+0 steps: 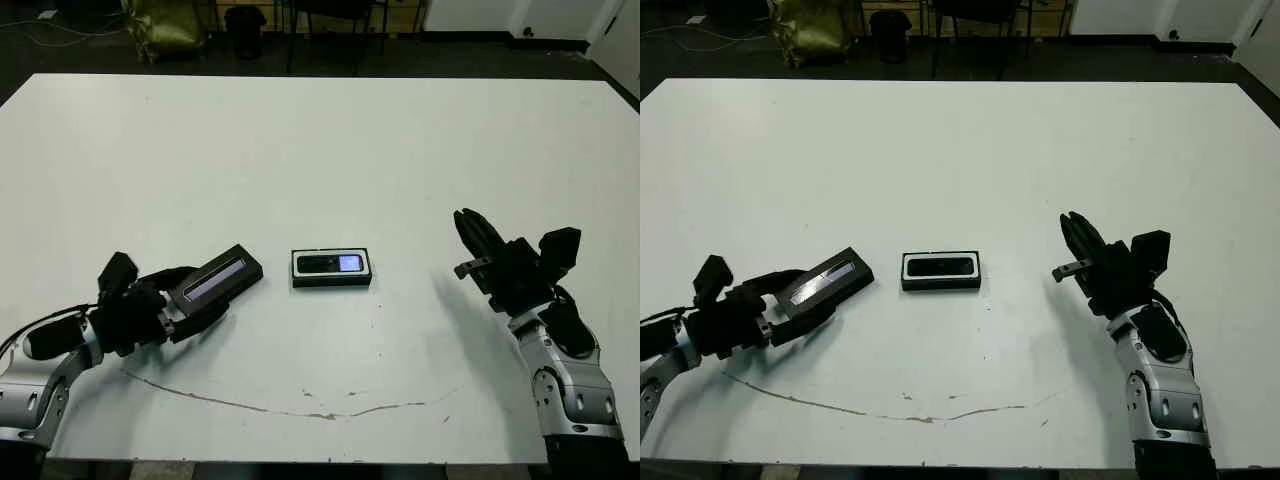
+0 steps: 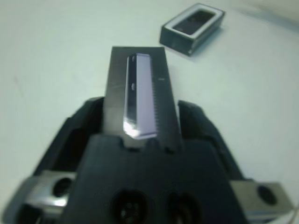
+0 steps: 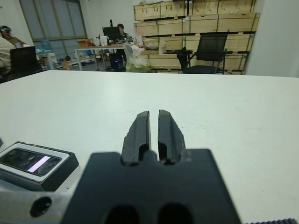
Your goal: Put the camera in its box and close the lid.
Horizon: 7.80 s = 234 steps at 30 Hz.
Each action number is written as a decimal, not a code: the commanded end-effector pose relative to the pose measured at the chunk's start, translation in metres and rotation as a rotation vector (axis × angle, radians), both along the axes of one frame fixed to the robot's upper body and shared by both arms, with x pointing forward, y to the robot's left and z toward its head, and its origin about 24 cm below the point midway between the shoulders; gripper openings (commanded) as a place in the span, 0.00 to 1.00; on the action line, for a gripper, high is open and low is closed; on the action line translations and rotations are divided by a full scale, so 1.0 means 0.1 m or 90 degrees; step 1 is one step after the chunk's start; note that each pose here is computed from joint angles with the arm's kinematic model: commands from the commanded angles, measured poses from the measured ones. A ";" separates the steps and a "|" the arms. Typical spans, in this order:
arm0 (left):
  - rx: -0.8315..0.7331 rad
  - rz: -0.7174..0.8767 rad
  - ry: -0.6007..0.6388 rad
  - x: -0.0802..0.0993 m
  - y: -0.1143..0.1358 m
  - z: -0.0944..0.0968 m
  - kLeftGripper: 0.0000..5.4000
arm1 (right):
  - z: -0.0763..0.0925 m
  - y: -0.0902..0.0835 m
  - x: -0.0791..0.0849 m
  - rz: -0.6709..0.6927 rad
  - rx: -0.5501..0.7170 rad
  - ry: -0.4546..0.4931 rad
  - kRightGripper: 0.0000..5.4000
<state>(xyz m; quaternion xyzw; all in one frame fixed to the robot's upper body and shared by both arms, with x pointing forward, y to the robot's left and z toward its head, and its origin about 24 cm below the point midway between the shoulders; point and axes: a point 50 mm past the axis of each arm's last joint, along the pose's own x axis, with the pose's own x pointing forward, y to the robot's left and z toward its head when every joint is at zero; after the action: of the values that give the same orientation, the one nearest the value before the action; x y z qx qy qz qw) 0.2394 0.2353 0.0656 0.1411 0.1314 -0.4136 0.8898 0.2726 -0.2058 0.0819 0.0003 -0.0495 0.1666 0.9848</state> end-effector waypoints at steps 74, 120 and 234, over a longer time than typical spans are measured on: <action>-0.008 -0.329 0.013 0.85 -0.80 0.63 0.49 | -0.19 0.04 0.00 0.001 0.002 0.023 0.00; 0.009 -0.375 -0.001 1.02 -0.99 0.25 0.49 | -0.22 0.05 -0.01 -0.001 0.003 0.030 0.00; -0.279 0.236 -0.293 0.41 -0.22 0.63 0.75 | -0.20 0.12 -0.11 -0.015 0.048 0.019 0.00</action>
<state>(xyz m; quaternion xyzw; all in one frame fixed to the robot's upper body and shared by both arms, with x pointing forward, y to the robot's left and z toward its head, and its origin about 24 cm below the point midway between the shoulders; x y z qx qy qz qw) 0.2869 0.2060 0.1352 0.0057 -0.1404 -0.2587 0.9557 0.2660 -0.1923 0.0682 0.0335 -0.0579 0.1635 0.9843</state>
